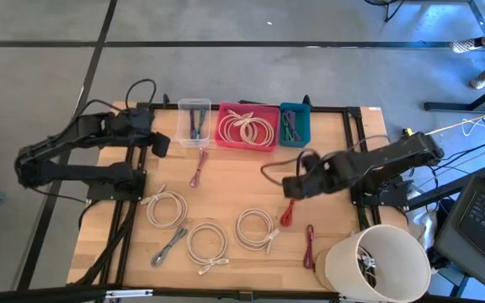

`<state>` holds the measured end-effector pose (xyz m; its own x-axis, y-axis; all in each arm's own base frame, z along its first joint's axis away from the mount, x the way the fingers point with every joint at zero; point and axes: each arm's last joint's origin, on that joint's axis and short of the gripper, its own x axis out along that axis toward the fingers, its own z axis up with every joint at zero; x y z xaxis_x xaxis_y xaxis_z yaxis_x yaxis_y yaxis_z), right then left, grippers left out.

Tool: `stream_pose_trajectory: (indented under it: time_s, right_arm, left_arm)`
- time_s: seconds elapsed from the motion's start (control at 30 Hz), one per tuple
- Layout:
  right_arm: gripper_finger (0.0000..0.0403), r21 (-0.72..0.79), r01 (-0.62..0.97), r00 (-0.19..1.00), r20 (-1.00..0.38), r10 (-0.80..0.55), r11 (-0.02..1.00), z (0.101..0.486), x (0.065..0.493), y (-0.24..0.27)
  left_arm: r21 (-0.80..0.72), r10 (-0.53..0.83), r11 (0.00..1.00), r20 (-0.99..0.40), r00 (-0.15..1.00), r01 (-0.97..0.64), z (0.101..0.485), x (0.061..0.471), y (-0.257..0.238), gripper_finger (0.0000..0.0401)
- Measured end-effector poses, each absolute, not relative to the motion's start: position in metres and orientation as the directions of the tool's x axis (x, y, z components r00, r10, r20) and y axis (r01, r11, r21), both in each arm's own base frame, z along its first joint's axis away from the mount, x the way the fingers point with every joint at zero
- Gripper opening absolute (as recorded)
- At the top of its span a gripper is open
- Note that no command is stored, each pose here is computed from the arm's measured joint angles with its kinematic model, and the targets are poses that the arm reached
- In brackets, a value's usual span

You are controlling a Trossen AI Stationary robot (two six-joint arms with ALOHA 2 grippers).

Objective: Pick & Place USB Port
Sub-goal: Put the orange charger cable into the blue bin

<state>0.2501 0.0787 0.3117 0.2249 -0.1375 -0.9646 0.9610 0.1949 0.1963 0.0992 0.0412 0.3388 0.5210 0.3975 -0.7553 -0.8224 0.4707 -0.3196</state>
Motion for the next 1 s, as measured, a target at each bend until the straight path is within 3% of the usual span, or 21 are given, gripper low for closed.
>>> stream_pose_trajectory:
  time_s: [0.17, 0.37, 0.47, 0.67, 1.0]
  right_arm:
    - [0.0215, 0.318, 0.937, 0.328, -0.944, -0.047, 0.144, 0.256, 0.260, 0.096]
    - [0.0215, 0.245, 0.967, 0.248, -0.968, -0.040, 0.063, 0.206, 0.247, 0.092]
    - [0.0215, 0.222, 0.973, 0.224, -0.974, -0.026, 0.055, 0.189, 0.240, 0.091]
    - [0.0215, 0.294, 0.955, 0.294, -0.956, 0.002, 0.035, 0.164, 0.238, 0.087]
    - [0.0215, 0.364, 0.931, 0.362, -0.931, -0.040, -0.035, 0.138, 0.234, 0.067]
  left_arm:
    - [-0.263, 0.480, 0.446, -0.737, 0.476, -0.856, 0.339, 0.099, 0.043, 0.0196]
    - [-0.237, 0.533, 0.449, -0.704, 0.470, -0.862, 0.342, 0.100, 0.045, 0.0196]
    - [-0.224, 0.541, 0.488, -0.681, 0.494, -0.844, 0.344, 0.102, 0.046, 0.0196]
    - [-0.211, 0.561, 0.525, -0.642, 0.522, -0.824, 0.348, 0.106, 0.047, 0.0196]
    - [-0.203, 0.605, 0.528, -0.591, 0.533, -0.825, 0.352, 0.109, 0.050, 0.0196]
